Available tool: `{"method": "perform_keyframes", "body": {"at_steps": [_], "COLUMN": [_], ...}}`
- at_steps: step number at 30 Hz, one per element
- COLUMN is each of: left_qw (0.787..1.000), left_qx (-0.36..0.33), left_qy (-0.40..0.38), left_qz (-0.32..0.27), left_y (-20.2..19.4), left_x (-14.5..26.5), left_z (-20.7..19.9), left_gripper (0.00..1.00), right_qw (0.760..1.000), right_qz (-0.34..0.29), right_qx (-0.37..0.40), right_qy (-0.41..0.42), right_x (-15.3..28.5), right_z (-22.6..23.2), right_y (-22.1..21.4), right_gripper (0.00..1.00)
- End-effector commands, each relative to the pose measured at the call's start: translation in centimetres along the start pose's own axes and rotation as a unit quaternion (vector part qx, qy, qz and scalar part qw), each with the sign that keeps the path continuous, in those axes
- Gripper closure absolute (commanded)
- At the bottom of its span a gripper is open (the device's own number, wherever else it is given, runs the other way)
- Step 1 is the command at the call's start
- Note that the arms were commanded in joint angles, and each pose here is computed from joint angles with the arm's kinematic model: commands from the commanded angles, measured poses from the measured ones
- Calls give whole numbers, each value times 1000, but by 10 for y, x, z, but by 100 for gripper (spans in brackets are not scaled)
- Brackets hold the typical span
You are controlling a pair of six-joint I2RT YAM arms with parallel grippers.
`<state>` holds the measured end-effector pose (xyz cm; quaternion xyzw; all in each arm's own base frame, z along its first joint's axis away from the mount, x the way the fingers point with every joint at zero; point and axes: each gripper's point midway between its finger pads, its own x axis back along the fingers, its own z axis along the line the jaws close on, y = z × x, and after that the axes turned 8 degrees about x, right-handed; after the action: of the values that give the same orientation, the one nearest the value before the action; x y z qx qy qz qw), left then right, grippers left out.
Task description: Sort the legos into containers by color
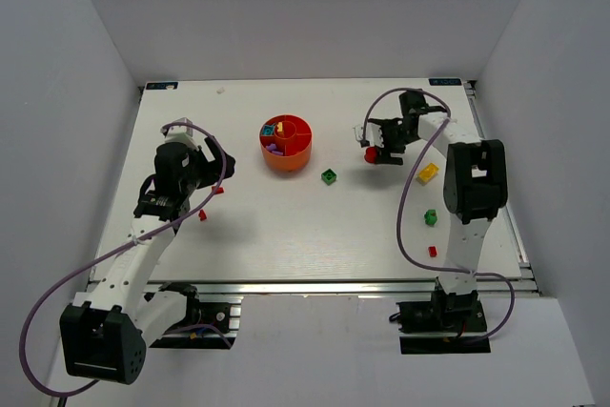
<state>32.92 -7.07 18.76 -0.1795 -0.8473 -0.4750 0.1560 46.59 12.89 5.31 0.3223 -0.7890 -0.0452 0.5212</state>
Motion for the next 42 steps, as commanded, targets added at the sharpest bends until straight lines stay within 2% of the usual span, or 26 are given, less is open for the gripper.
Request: {"method": "perform_keyframes", "body": {"at_steps": [1, 7, 10, 13, 14, 17, 20, 22, 23, 25, 26, 27, 28, 29, 32, 42], "left_qw": [1000, 1000, 1000, 1000, 1000, 1000, 1000, 1000, 1000, 1000, 1000, 1000, 1000, 1000, 1000, 999], "left_qx": [-7, -8, -9, -9, -8, -9, -8, -9, -9, -9, -9, -9, -10, -11, -12, -19], "left_qy": [-4, -4, -4, -2, -3, -2, -2, -3, -3, -2, -5, -4, -3, -3, 3, 37], "left_qz": [-16, -15, -14, -12, -13, -13, -12, -12, -12, -10, -9, -7, -8, -6, -4, -13], "left_y": [13, 12, 12, 11, 12, 11, 11, 11, 11, 10, 9, 8, 8, 8, 6, 9], "left_x": [3, 2, 2, 1, 2, 1, 1, 1, 1, 0, -1, -1, -2, -2, -3, -6], "left_z": [-6, -6, -6, -5, -5, -5, -5, -5, -5, -4, -5, -5, -4, -4, -1, 12], "left_gripper": [2, 2, 2, 2, 2, 2, 2, 2, 2, 2, 2, 2, 2, 2, 2, 2], "right_qw": [999, 998, 998, 996, 996, 995, 996, 997, 991, 979, 962, 953, 946, 935, 918, 907], "right_qz": [-4, -4, 3, 6, 7, 8, -4, -56, -111, -174, -232, -261, -290, -329, -379, -419], "right_qx": [24, 27, 29, 15, 12, 3, -20, -40, -76, -105, -142, -147, -139, -121, -115, -41], "right_qy": [31, 48, 60, 83, 85, 97, 86, 47, 16, -23, -33, -36, -51, -50, -26, -9], "right_x": [-10, -22, -29, -31, -29, -25, -17, -1, 17, 27, 48, 54, 52, 66, 69, 64], "right_z": [-1, -2, -1, 2, 0, 4, 2, -17, -31, -45, -50, -50, -49, -48, -42, -67], "right_y": [5, 6, 6, 7, 7, 8, 19, 50, 84, 116, 153, 170, 180, 209, 241, 284], "right_gripper": [15, 20, 26, 43, 58, 81, 91, 95, 100, 100, 100, 100, 100, 100, 100, 100]}}
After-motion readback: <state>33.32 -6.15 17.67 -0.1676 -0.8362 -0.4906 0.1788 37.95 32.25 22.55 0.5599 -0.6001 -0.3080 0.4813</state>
